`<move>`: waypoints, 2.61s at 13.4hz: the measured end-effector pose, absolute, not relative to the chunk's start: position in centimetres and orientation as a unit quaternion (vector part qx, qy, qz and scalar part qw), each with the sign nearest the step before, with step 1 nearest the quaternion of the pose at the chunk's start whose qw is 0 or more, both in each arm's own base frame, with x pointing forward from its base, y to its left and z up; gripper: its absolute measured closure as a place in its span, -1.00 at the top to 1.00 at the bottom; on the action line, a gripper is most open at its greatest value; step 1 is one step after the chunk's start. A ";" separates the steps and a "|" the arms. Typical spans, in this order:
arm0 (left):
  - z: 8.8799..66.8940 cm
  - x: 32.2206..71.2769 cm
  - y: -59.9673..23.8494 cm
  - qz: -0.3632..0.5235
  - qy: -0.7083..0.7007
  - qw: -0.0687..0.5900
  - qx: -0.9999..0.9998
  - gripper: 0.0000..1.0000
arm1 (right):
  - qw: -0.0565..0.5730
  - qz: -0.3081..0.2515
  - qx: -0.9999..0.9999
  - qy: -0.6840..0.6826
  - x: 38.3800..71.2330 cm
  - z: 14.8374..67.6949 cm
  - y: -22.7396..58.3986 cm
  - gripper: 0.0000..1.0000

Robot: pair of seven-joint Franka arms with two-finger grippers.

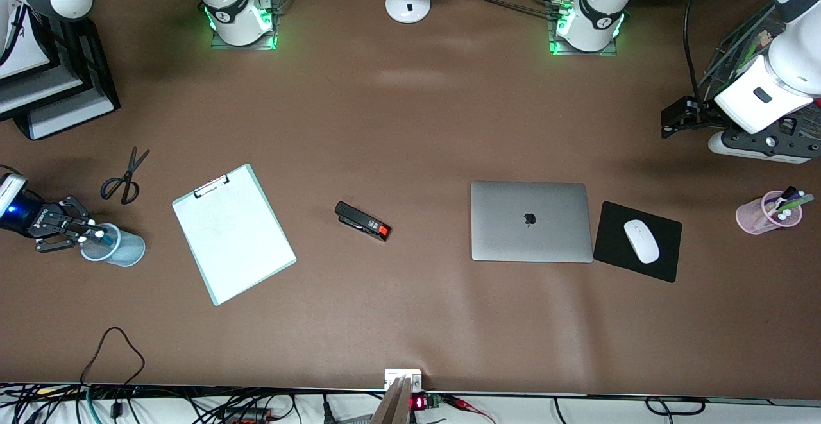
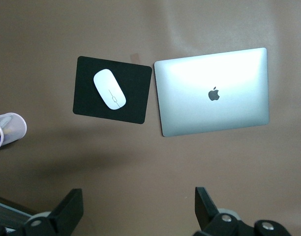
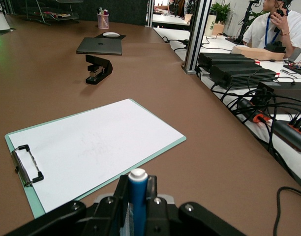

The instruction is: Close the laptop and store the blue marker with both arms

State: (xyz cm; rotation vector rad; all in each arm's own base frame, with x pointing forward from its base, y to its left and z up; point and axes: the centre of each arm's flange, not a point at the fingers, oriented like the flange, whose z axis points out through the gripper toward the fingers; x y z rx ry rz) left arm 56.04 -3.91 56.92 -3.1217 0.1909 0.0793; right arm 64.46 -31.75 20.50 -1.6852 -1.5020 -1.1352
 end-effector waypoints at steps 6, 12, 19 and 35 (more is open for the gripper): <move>56.9 56.0 -3.9 0.025 0.061 0.007 -0.998 1.00 | 0.295 -0.426 -0.645 -0.562 64.5 19.6 -32.1 -0.55; 56.9 56.0 -4.1 0.025 0.063 0.007 -0.998 1.00 | 0.285 -0.425 -0.654 -0.557 65.3 22.8 -32.6 0.76; 56.9 56.0 -4.1 0.026 0.063 0.007 -0.998 1.00 | 0.312 -0.327 -0.711 -0.538 66.1 37.1 -29.0 1.00; 56.8 56.1 -3.9 0.027 0.061 0.007 -0.998 1.00 | 0.228 -0.071 -0.883 -0.405 66.2 57.1 -3.6 1.00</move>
